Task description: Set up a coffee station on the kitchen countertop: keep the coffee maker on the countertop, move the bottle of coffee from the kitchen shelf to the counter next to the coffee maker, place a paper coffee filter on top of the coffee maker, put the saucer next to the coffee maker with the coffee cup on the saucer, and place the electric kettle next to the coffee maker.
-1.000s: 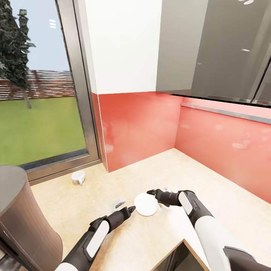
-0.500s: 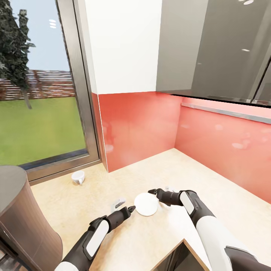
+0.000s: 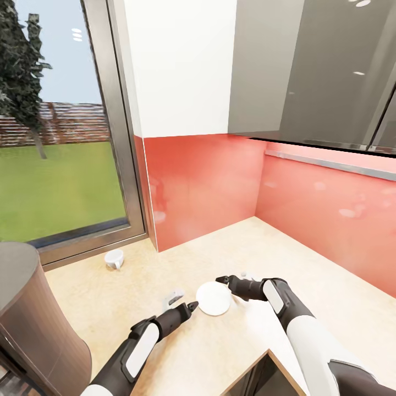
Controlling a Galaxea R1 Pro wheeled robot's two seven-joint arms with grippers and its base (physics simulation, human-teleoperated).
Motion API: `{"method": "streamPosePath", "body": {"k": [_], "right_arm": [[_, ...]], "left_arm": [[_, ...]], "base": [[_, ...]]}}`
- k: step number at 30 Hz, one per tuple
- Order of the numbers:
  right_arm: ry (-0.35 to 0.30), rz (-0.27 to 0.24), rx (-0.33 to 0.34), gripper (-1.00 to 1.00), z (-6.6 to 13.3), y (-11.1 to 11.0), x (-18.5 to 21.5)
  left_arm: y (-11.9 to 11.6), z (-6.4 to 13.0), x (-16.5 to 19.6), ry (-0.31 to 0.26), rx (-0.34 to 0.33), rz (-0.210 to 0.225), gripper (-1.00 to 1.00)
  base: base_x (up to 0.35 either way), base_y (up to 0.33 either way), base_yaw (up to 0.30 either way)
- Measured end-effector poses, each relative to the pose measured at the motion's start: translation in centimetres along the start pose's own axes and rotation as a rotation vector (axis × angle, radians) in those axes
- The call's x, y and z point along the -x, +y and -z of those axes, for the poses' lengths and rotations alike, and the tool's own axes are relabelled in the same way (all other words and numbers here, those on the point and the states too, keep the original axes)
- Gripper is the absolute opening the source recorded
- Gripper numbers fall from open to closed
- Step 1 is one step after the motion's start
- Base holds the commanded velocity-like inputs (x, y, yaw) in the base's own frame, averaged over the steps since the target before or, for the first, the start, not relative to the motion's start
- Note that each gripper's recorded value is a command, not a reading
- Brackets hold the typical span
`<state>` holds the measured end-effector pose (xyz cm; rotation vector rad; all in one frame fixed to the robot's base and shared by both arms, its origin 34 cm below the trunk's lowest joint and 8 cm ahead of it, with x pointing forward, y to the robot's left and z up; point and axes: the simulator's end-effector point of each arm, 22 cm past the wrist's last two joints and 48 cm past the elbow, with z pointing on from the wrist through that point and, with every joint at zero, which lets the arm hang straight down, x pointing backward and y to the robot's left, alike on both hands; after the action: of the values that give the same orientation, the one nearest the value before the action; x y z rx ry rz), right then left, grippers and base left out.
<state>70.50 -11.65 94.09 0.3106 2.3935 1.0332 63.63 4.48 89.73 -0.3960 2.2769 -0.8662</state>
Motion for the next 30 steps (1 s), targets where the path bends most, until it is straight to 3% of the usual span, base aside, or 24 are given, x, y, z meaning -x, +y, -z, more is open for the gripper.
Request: {"method": "streamPosePath", "body": {"k": [13,22,30], "right_arm": [[0.001,0.000,0.002,1.00,0.0,0.0,0.0],[0.020,-0.013,0.001,1.00,-0.4,-0.3,-0.9],[0.028,-0.018,0.066,1.00,-0.4,1.1,-1.2]], "left_arm": [[-1.8,-0.1,-0.6,0.014,-0.093,0.001,1.00],[-2.3,0.0,-0.6,0.012,-0.115,0.002,1.00],[-2.2,0.0,-0.5,0.013,-0.116,0.002,1.00]], "base": [[0.000,0.000,0.000],[0.000,0.000,0.000],[0.000,0.000,0.000]]}}
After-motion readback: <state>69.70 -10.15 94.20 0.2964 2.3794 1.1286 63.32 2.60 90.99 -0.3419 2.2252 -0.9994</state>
